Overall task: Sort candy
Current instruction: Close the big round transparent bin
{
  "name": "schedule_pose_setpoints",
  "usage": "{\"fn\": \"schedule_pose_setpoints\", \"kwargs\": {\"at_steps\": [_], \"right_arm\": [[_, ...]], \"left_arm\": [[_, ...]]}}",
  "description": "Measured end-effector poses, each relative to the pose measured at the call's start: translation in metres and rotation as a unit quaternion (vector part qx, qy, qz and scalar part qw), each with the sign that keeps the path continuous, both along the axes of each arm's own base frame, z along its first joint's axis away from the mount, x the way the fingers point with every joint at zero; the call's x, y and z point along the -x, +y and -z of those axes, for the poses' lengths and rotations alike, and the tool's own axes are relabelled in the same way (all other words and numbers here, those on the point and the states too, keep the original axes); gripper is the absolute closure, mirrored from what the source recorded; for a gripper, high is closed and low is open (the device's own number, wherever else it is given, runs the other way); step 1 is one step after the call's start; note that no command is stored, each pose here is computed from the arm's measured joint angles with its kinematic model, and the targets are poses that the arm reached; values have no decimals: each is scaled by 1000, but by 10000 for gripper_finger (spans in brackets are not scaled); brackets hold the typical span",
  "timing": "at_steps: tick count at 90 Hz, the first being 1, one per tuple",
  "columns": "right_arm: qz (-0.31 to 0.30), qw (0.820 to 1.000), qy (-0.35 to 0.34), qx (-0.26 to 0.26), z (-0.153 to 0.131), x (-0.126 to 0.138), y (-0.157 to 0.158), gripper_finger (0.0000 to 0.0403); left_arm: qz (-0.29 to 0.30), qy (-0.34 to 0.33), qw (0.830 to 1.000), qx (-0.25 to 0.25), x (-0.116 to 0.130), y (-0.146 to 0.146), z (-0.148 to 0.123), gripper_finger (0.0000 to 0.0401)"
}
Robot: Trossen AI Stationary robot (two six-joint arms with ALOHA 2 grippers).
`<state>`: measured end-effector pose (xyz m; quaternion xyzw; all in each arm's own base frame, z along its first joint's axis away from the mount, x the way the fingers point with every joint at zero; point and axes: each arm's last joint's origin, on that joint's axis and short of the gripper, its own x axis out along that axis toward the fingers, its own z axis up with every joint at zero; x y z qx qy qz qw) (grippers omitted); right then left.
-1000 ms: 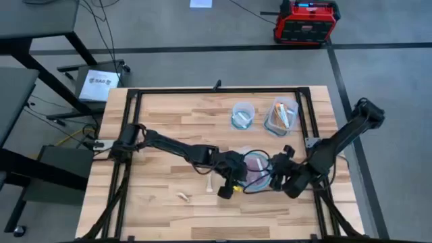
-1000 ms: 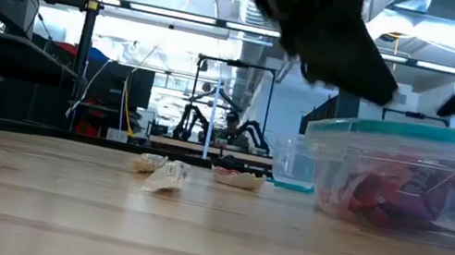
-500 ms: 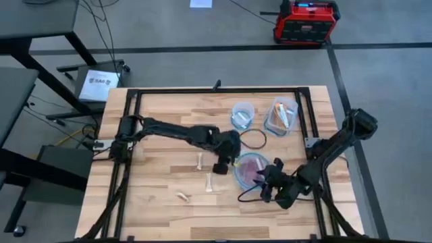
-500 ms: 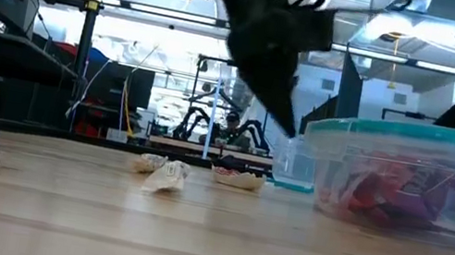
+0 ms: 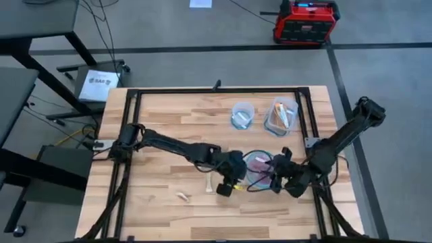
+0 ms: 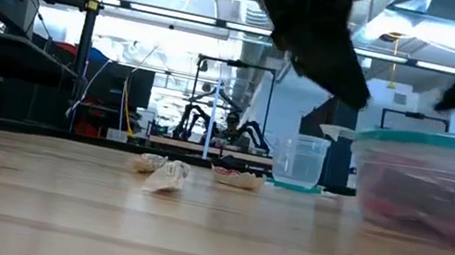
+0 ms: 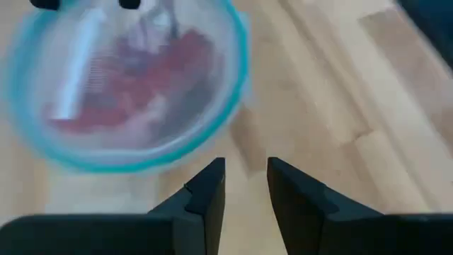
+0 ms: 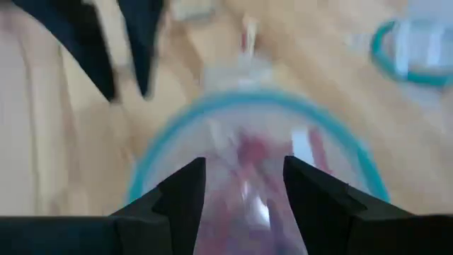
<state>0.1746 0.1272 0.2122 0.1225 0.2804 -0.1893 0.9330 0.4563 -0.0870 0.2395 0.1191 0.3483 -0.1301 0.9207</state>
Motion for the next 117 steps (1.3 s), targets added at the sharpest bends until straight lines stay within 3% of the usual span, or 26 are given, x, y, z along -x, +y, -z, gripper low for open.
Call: {"fn": "schedule_pose_setpoints", "kwargs": {"at_steps": [8,19,40,57,90,117], "right_arm": [[-12,999,-25,28,9,-5,6,223],[-36,997,-30,53,33,-12,12,223],[-30,998,-36,49,68,-8,7,223],[-15,998,-57,31,82,-3,2,223],[-16,998,-44,40,89,-5,-2,223],[-16,997,-44,54,95,-9,-1,223]], "left_arm": [[-6,-1,999,-38,2,11,-11,308],[-26,9,999,-47,0,38,-8,308],[-31,1,999,17,1,72,26,308],[-28,-35,998,48,0,70,39,308],[-28,-42,996,71,-12,60,67,308],[-33,-40,996,70,-13,63,66,308]]}}
